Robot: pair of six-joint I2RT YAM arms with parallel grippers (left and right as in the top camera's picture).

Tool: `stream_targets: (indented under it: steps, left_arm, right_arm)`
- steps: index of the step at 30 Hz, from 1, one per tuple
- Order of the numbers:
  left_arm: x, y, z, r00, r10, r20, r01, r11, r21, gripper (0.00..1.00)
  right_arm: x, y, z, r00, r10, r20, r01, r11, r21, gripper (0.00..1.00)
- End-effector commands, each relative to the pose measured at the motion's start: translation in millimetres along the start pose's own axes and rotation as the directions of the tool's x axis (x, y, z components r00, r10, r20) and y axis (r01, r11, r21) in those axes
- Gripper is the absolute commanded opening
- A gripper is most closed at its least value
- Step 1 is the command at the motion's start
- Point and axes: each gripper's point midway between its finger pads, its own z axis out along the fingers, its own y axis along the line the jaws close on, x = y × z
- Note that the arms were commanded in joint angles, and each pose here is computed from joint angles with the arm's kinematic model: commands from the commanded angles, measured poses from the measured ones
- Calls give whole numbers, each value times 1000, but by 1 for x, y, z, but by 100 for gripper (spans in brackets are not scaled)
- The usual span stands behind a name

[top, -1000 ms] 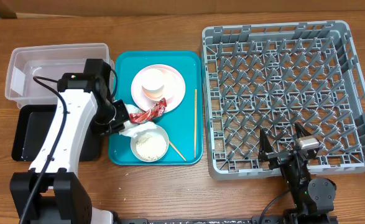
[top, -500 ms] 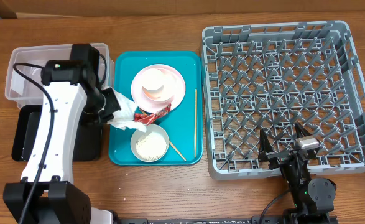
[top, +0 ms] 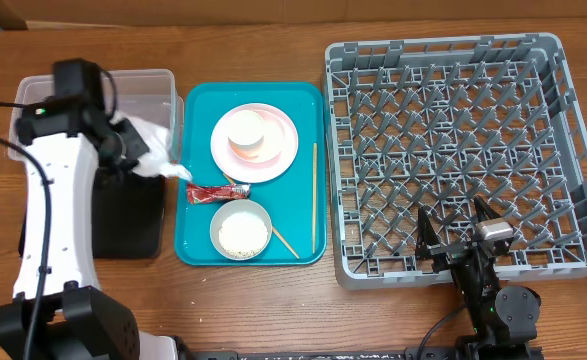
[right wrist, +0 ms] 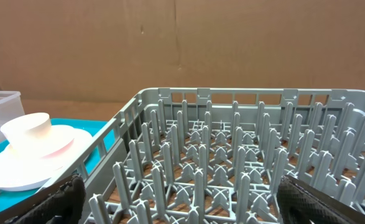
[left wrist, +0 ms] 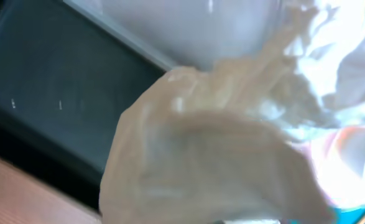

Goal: Sort waste into correct bins and load items into the dishwasher
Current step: 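Carry the tissue left and release it into the clear bin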

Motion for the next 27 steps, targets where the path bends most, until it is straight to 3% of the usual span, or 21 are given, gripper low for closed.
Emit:
stream_targets:
  steps: [1, 12, 21, 22, 23, 25, 26, 27]
  left_arm:
    - [-31, 6, -14, 992, -56, 114, 53, 998, 29, 4]
    - [-101, -4, -18, 927, -118, 357, 84, 991, 109, 5]
    - [-115, 5, 39, 934, -110, 341, 114, 993, 10, 10]
    - [-117, 5, 46, 935, -108, 338, 114, 993, 2, 13]
    - [-117, 6, 53, 937, -104, 334, 113, 994, -7, 26]
    - [-119, 5, 64, 939, -103, 328, 112, 994, -11, 65]
    - [-120, 4, 67, 939, -103, 329, 112, 994, -10, 80]
    - [-122, 4, 68, 937, -103, 333, 112, 994, -7, 84]
  right_arm:
    - [2, -2, 0, 1000, -1, 1, 1, 1000, 9, 100]
    - [2, -2, 0, 1000, -1, 1, 1, 1000, 9, 100]
    - [2, -2, 0, 1000, -1, 1, 1, 1000, 9, 100]
    - [2, -2, 0, 1000, -1, 1, 1, 1000, 9, 100]
    - [2, -2, 0, 1000, -1, 1, 1, 1000, 9, 100]
    - [2, -2, 0, 1000, -1, 1, 1, 1000, 9, 100]
    - [2, -2, 0, 1000, -1, 1, 1, 1000, 9, 100]
    - [2, -2, 0, 1000, -1, 2, 1, 1000, 9, 100]
